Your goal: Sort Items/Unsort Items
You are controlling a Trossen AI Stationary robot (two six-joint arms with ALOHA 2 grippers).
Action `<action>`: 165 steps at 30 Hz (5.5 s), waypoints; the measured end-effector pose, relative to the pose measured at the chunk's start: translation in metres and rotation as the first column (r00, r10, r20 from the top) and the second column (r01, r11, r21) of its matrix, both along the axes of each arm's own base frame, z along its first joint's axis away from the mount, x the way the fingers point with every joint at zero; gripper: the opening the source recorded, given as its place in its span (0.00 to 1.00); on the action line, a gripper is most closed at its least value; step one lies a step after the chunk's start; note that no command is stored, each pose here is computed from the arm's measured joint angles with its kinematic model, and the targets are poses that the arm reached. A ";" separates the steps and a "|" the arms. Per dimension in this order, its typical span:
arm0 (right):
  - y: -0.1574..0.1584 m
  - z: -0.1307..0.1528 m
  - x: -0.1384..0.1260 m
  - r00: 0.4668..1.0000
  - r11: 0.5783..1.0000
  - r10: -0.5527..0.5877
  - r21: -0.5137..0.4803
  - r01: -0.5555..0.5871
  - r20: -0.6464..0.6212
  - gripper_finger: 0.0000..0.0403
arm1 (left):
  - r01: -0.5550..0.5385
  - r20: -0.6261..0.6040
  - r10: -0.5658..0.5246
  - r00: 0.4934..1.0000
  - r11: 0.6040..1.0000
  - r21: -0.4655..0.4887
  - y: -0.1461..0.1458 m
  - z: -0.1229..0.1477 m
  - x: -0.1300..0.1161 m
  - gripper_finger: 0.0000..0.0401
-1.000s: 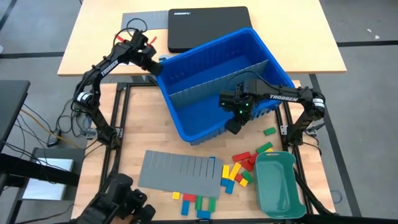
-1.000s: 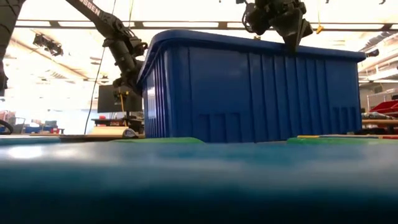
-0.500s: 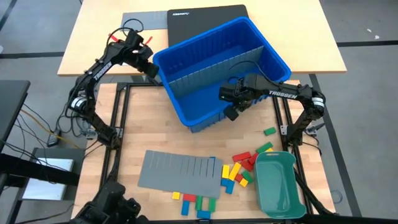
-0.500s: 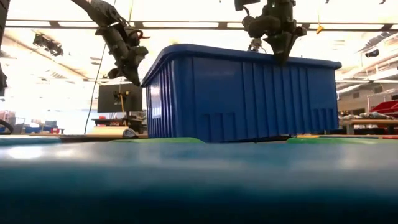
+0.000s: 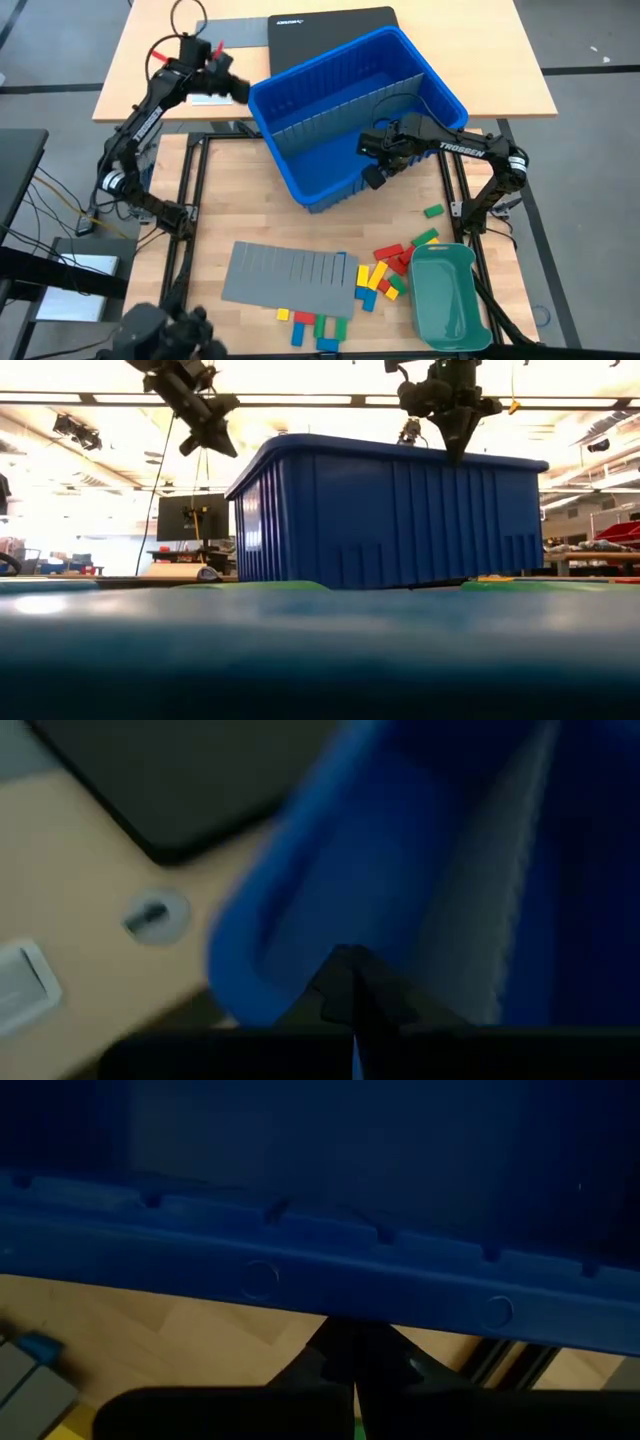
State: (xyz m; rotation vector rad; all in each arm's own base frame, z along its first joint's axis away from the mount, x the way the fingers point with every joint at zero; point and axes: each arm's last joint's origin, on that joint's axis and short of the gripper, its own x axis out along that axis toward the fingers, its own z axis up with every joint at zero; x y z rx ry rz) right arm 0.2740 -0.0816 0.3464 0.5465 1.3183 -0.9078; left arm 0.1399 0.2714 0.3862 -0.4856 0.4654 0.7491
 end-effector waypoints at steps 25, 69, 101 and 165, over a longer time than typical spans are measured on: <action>-0.014 0.000 -0.006 1.000 0.999 0.019 0.043 -0.018 -0.016 0.00 | 0.213 0.080 -0.199 0.977 0.944 -0.251 0.113 -0.064 0.023 0.00; -0.054 0.039 -0.050 0.764 0.745 -0.578 -0.197 0.637 0.286 0.00 | -0.130 0.074 0.150 0.986 0.964 -0.233 0.124 -0.043 -0.011 0.00; -0.087 -0.012 -0.067 0.740 0.709 -0.659 -0.219 0.670 0.131 0.01 | 0.235 -0.038 -0.293 0.955 0.830 -0.506 0.062 -0.069 0.050 0.00; -0.205 -0.002 -0.090 0.651 0.851 -0.255 -0.153 0.502 0.715 0.00 | 0.030 -0.066 -0.072 0.995 0.867 -0.497 -0.033 -0.084 0.032 0.00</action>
